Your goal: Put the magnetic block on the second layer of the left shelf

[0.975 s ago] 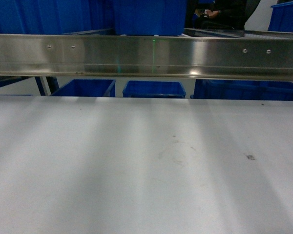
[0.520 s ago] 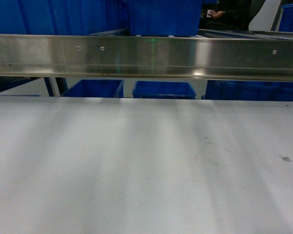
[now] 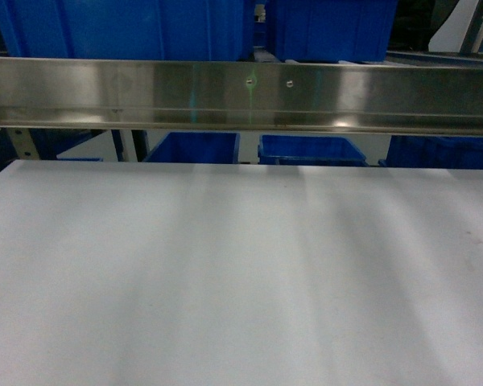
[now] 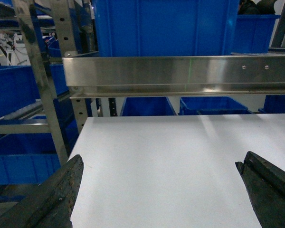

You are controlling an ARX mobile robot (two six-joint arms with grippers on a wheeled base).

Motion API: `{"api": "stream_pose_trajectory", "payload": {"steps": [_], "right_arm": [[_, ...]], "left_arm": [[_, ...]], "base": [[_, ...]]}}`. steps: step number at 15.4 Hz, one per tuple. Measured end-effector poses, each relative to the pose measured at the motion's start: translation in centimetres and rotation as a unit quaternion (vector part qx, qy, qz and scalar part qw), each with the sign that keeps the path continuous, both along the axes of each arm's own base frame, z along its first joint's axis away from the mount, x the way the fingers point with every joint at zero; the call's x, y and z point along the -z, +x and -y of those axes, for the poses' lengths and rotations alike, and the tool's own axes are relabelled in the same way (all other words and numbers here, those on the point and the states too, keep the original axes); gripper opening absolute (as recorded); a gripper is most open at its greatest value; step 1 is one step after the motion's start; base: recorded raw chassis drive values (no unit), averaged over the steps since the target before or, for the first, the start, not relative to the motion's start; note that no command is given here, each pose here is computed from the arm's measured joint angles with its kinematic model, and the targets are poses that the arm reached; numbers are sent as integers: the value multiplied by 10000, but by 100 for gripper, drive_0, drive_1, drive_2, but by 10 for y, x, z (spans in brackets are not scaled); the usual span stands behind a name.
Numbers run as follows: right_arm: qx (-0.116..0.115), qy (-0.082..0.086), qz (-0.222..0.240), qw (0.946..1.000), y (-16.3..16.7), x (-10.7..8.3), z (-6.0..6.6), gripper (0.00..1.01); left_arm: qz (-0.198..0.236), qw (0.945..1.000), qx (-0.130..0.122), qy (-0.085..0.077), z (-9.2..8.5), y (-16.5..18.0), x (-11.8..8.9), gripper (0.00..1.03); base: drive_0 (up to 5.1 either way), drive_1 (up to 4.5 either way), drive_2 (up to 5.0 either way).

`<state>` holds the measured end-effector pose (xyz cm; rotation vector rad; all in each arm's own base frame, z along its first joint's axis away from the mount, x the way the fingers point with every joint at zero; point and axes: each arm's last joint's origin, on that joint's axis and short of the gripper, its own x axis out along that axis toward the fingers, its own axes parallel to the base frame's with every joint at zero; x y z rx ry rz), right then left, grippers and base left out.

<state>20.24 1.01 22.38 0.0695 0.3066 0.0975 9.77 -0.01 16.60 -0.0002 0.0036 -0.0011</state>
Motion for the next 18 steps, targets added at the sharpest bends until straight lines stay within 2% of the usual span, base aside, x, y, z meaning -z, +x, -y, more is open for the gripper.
{"api": "stream_pose_trajectory", "payload": {"steps": [18], "right_arm": [[2,-1,-11,10000,0,0,0,33]], "left_arm": [[4,10000,-4,0,0,0,0,98]], "base": [[-502,243,243]]}}
